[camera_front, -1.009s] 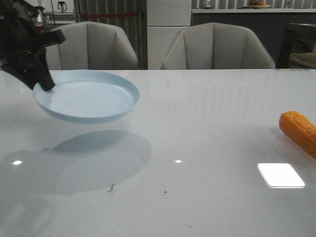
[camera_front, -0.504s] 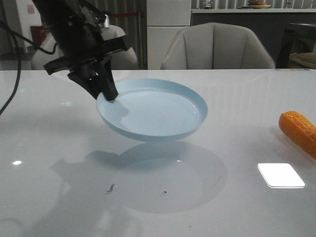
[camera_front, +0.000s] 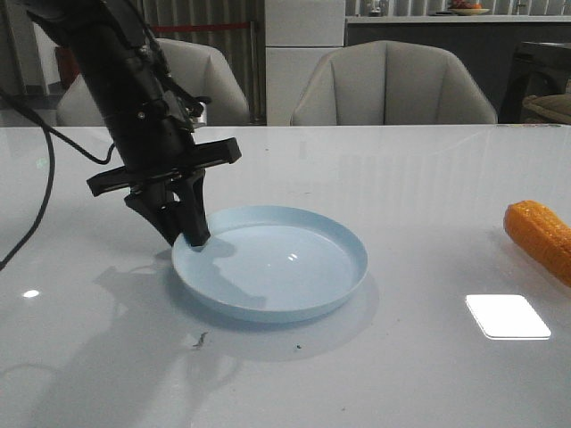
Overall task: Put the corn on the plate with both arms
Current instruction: 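Grip the plate rim with the left gripper and slide it toward the table center, then open the left gripper and lift it away from the plate, then lower the right gripper over the orange corn cob, then close the right gripper on the corn cob and lift it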
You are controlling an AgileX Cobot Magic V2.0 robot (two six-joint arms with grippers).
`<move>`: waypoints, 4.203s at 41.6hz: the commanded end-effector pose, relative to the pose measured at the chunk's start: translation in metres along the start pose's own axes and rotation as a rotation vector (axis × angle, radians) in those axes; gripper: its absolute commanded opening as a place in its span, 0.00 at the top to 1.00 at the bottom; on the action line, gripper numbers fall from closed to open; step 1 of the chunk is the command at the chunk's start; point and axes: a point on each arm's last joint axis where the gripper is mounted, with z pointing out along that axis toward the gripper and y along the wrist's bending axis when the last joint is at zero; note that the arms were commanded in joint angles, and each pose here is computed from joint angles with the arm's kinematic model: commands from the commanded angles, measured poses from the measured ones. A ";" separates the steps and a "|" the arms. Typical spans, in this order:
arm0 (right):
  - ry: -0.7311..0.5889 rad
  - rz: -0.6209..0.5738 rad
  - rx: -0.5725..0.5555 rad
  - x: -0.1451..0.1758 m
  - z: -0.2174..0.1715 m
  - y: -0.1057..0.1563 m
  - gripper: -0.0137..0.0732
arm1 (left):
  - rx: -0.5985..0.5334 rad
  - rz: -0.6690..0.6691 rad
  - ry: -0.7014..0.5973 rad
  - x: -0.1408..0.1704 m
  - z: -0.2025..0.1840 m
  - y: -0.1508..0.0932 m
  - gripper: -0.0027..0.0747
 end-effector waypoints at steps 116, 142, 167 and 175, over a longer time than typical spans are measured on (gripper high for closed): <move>0.348 -0.030 0.061 -0.122 0.078 -0.027 0.20 | -0.486 -0.030 -0.971 0.261 -0.192 0.038 0.85; 0.626 -0.016 0.045 -0.074 0.161 -0.032 0.20 | -0.486 -0.030 -0.971 0.261 -0.192 0.038 0.85; 0.641 -0.004 0.038 -0.062 0.183 -0.033 0.20 | -0.486 -0.030 -0.971 0.261 -0.192 0.038 0.85; 0.716 0.002 0.032 -0.048 0.193 -0.033 0.21 | -0.486 -0.030 -0.971 0.261 -0.192 0.038 0.85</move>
